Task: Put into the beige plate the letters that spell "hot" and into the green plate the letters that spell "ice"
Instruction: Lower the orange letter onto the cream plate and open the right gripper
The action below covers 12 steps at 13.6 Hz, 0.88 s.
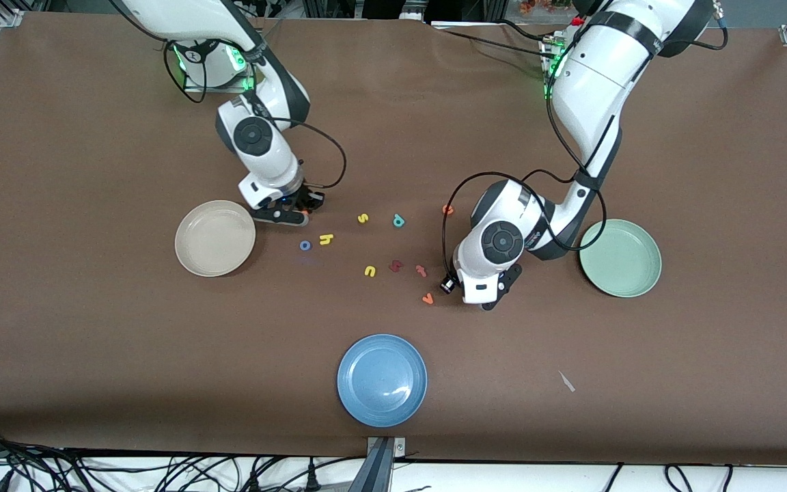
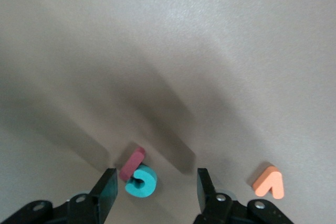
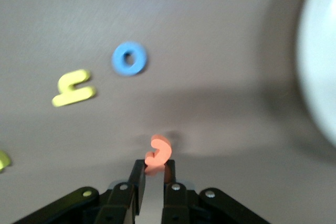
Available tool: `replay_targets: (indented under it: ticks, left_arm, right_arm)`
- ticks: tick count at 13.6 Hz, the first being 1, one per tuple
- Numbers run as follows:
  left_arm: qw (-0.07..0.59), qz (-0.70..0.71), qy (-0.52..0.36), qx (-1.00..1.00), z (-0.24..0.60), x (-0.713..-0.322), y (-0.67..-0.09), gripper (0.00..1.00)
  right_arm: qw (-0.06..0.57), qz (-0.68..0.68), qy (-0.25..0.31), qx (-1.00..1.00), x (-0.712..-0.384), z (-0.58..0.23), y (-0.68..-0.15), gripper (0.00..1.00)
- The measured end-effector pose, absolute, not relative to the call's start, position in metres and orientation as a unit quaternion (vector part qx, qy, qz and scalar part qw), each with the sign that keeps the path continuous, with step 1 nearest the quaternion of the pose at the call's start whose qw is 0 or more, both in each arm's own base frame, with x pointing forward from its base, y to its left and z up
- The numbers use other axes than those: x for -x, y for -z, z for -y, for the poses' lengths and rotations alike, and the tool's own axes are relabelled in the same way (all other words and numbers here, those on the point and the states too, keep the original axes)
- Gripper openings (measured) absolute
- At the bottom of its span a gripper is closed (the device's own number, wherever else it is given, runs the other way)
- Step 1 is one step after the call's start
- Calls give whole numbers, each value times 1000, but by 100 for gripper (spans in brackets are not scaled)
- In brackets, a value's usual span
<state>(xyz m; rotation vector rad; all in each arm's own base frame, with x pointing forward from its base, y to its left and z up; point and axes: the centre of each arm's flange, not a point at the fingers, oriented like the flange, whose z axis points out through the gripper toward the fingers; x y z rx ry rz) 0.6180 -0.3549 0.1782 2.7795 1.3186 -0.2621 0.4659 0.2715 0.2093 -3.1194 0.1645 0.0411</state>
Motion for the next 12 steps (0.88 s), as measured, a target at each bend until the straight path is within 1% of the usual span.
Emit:
replay_targets:
  ticks: [4, 7, 8, 9, 10, 11, 12]
  left_arm:
    - [20, -424, 90, -901, 357, -614, -174, 69]
    - [17, -422, 93, -901, 358, -611, -169, 67]
    - [19, -422, 92, -902, 359, -612, -170, 59]
    - [20, -422, 91, -902, 360, -613, -172, 47]
    - [21, -422, 90, -902, 360, -613, -173, 36]
    - [21, -421, 90, -902, 361, -613, -173, 25]
    - [21, -421, 90, -902, 361, -613, -173, 25]
  right_arm:
    - [-8, 8, -14, 1000, -503, -198, -250, 19]
    - [-11, 49, -12, 999, -522, -153, -257, 18]
    - [-13, 55, -13, 998, -525, -143, -257, 19]
    - [-14, 58, -14, 998, -526, -137, -256, 19]
    - [-15, 59, -15, 998, -526, -136, -255, 22]
    - [-15, 61, -15, 998, -526, -137, -254, 30]
    - [-15, 61, -15, 998, -526, -137, -254, 41]
